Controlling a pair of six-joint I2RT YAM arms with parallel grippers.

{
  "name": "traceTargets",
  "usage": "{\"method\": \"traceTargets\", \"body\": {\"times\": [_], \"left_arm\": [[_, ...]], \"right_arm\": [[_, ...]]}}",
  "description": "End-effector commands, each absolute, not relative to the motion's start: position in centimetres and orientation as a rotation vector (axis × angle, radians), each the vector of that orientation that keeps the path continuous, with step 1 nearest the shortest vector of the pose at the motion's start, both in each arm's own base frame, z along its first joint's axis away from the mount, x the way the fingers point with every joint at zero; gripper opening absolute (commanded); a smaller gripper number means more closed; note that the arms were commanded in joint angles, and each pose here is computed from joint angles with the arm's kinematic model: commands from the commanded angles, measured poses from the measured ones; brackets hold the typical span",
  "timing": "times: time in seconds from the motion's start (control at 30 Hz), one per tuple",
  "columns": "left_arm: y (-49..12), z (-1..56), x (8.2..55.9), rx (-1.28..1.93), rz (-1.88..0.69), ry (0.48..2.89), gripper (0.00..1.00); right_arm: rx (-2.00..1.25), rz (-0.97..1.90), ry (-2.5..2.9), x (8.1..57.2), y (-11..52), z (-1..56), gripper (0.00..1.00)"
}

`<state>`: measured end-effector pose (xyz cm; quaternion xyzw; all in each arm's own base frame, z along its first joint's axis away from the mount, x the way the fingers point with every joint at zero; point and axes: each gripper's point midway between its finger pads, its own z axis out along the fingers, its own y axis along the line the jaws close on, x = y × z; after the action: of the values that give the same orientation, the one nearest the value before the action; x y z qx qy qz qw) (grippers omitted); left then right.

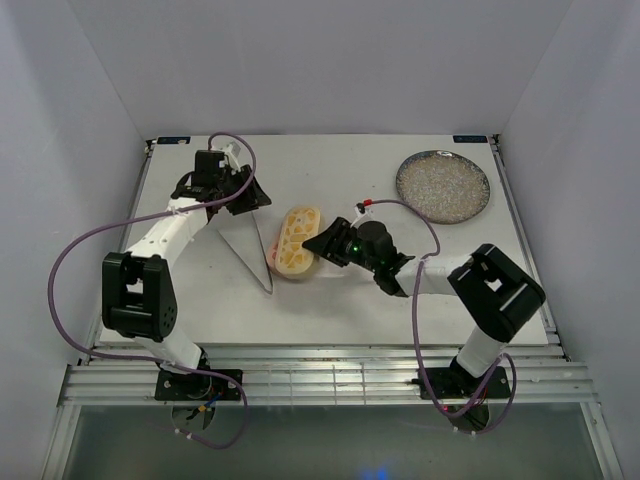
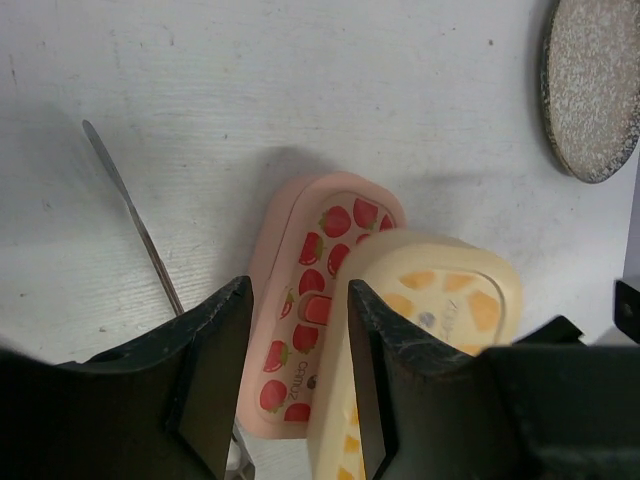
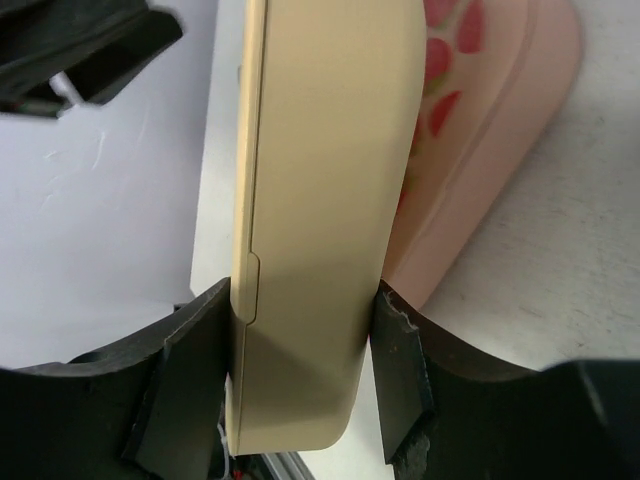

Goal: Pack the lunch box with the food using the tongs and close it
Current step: Place the packing box into the packing box.

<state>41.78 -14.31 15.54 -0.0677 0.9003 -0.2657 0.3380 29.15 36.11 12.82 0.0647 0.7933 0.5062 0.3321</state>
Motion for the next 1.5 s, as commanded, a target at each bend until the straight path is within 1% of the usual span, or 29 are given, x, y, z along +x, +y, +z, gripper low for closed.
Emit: {"method": "traceTargets", "body": {"times": [0.0, 0.1, 0.2, 0.23, 0.27, 0.37, 0.5, 0.57, 0.73, 0.77, 0.83, 0.87, 1.0, 1.13, 1.33, 1.47], "left_arm": [[-14.5, 16.9, 41.0, -0.14, -0.722, 2.303, 0.54], [-14.4, 16.9, 40.7, -0.13, -0.713, 2.296, 0.55], [-14.5, 17.1, 40.5, -0.125, -0.724, 2.29, 0.55], [-14.6, 17.1, 40.4, -0.122, -0.732, 2.289, 0.55], [-14.6, 17.2, 40.4, -0.12, -0.736, 2.288, 0.55], [-14.6, 17.4, 40.3, -0.123, -0.74, 2.275, 0.55], [-14.8, 17.6, 40.1, -0.116, -0.758, 2.259, 0.56], [-15.1, 17.4, 40.3, -0.108, -0.772, 2.271, 0.56], [-15.4, 17.1, 40.6, -0.102, -0.788, 2.282, 0.56], [-15.3, 17.0, 40.6, -0.105, -0.787, 2.285, 0.56], [-15.4, 16.9, 40.7, -0.107, -0.788, 2.287, 0.56], [-15.5, 16.9, 40.8, -0.104, -0.792, 2.287, 0.56], [-15.6, 17.0, 41.1, -0.107, -0.804, 2.28, 0.56], [-15.8, 16.8, 41.2, -0.103, -0.813, 2.285, 0.56], [-15.8, 16.5, 41.1, -0.11, -0.821, 2.289, 0.56], [-16.0, 16.9, 41.2, -0.11, -0.837, 2.277, 0.56]], "right_arm": [[0.298, 1.4, 1.853, 32.4, 37.3, 17.5, 0.08], [0.311, 1.38, 1.871, 32.5, 38.6, 16.6, 0.08], [0.353, 1.341, 1.875, 32.5, 38.8, 15.5, 0.14], [0.363, 1.332, 1.871, 32.5, 38.7, 15.3, 0.17], [0.379, 1.306, 1.878, 32.6, 38.6, 14.8, 0.29], [0.426, 1.233, 1.919, 32.9, 38.0, 13.4, 0.44], [0.416, 1.234, 1.939, 32.5, 37.9, 12.8, 0.47], [0.402, 1.24, 1.945, 32.3, 38.2, 12.8, 0.51], [0.357, 1.208, 2.007, 31.7, 38.5, 11.7, 0.57], [0.361, 1.209, 2.002, 31.7, 38.4, 11.7, 0.61], [0.358, 1.199, 2.021, 31.4, 38.3, 11.3, 0.65], [0.344, 1.186, 2.034, 31.4, 38.3, 11.0, 0.69], [0.335, 1.147, 2.075, 31.6, 38.5, 10.5, 0.72], [0.313, 1.114, 2.092, 31.4, 38.2, 10.7, 0.72], [0.19, 1.025, 2.202, 31.0, 38.6, 9.9, 0.72], [0.165, 1.002, 2.216, 30.9, 38.5, 9.9, 0.75]]}}
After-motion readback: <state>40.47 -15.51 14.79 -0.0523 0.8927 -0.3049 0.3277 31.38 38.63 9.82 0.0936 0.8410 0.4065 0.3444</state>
